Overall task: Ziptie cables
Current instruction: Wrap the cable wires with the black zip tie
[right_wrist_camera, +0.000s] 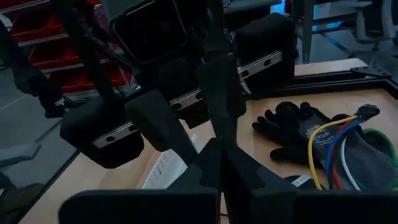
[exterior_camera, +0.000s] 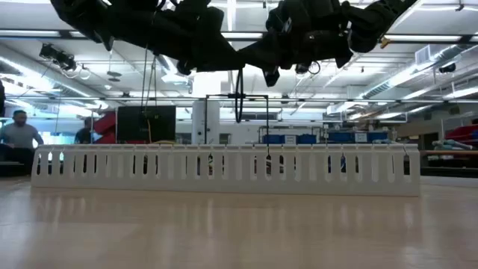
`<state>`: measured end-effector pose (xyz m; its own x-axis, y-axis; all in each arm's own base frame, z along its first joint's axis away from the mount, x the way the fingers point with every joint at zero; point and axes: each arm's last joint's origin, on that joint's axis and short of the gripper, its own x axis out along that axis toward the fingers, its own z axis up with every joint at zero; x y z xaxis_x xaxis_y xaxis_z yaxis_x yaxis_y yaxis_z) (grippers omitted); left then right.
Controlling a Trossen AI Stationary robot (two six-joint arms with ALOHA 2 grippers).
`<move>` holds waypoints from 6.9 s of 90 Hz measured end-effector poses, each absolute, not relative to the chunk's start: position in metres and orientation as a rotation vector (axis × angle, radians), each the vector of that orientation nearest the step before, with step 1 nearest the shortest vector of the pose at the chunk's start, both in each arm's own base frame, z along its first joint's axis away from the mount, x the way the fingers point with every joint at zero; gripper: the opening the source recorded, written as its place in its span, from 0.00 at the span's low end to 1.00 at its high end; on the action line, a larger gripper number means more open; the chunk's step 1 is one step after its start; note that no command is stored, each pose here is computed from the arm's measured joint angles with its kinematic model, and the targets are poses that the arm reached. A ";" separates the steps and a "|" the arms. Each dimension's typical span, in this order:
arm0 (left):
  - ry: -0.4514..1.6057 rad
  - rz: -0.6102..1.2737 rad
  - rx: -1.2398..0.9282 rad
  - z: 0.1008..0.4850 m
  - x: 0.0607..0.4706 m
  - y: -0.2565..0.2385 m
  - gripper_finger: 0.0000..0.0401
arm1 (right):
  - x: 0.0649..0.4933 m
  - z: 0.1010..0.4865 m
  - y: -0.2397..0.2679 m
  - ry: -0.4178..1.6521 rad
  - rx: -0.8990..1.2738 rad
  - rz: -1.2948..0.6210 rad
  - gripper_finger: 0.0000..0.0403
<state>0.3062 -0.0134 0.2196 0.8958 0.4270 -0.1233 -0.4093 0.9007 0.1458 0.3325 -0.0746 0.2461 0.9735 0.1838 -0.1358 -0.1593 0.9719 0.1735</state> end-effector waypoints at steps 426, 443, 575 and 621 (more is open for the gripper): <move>0.442 0.527 0.068 0.271 0.201 -0.002 0.00 | 0.409 0.124 -0.031 0.645 -0.058 0.067 0.47; 0.443 0.526 0.074 0.271 0.201 -0.003 0.00 | 0.406 0.120 -0.027 0.703 -0.080 0.069 0.45; 0.284 -0.086 -0.674 0.294 0.209 -0.003 0.00 | 0.354 0.268 0.011 0.481 -0.402 -0.041 0.00; 0.235 -0.121 -0.868 0.294 0.226 0.004 0.29 | 0.347 0.279 0.046 0.420 -0.511 0.067 0.00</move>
